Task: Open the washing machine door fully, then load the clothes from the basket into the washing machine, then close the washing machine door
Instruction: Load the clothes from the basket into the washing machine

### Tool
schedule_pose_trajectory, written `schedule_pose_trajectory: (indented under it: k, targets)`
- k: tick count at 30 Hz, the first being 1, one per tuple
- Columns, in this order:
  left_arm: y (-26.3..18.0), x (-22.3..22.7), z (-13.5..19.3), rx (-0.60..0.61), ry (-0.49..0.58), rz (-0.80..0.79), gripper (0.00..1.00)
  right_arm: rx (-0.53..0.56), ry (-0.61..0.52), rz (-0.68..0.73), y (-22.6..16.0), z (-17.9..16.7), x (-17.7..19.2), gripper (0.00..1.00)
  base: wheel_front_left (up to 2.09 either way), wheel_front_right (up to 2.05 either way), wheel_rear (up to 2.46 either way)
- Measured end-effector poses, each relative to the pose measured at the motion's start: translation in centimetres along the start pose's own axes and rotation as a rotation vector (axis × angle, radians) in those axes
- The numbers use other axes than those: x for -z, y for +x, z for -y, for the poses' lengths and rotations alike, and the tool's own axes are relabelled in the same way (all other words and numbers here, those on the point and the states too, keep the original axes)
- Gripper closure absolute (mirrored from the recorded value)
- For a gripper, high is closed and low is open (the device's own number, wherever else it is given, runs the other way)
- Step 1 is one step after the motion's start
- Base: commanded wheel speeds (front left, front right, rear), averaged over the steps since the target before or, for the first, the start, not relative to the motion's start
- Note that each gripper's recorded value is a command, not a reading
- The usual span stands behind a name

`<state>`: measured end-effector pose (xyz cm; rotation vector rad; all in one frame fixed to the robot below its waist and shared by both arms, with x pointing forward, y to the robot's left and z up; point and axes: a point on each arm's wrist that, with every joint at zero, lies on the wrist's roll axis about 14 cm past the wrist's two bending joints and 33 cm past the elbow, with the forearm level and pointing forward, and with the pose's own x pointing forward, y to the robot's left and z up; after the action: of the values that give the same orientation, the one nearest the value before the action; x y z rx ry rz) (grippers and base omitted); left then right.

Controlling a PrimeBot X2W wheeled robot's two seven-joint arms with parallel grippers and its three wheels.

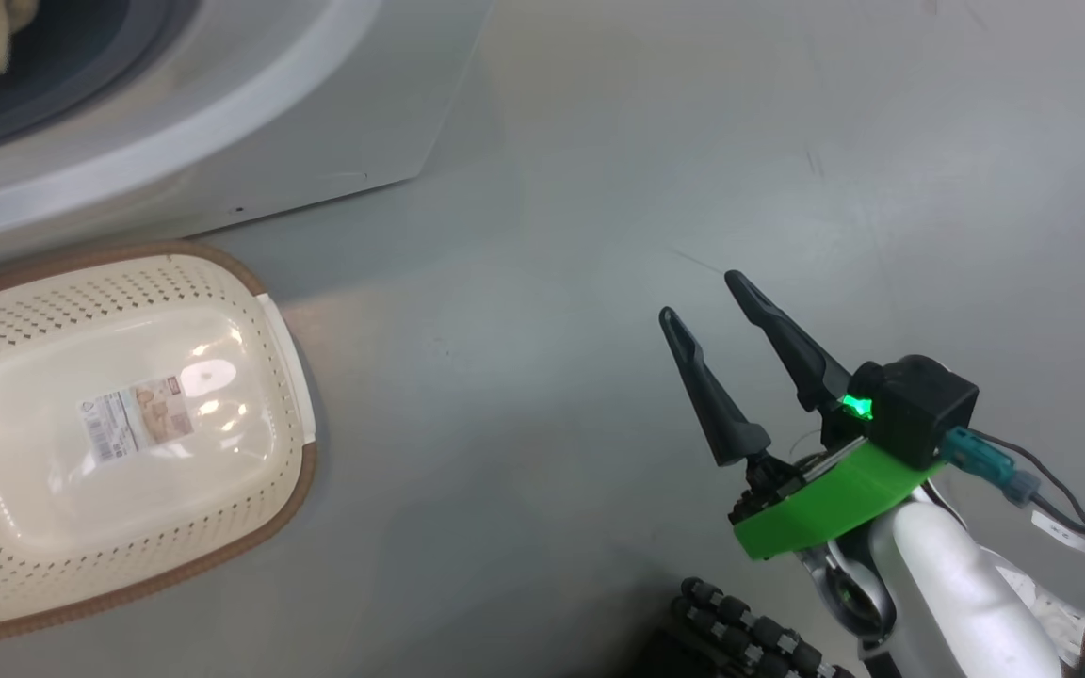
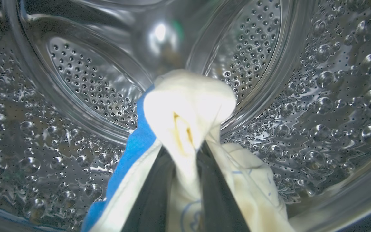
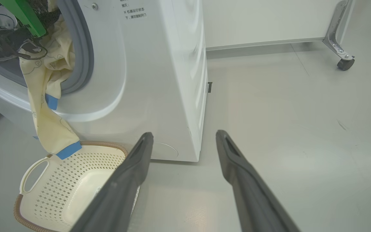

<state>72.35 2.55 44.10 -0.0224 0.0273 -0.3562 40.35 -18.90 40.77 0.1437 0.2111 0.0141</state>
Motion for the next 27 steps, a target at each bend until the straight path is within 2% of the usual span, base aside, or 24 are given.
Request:
schedule_pose_trajectory:
  k: [14, 21, 27]
  targets:
    - [3.1, -1.6, -1.8, -0.039, 0.025, 0.068, 1.00, -0.004, -0.006, -0.074, 0.5, -0.1, 2.6, 0.00, 0.00, 0.00, 0.00]
    - [3.7, -4.0, -2.1, -0.055, 0.039, 0.150, 1.00, -0.006, -0.010, -0.073, 0.8, 0.0, 2.6, 0.00, 0.00, 0.00, 0.00]
    - [3.4, -3.3, -2.2, -0.055, 0.049, 0.118, 1.00, -0.009, -0.009, -0.067, 0.7, -0.1, 2.4, 0.00, 0.00, 0.00, 0.00]
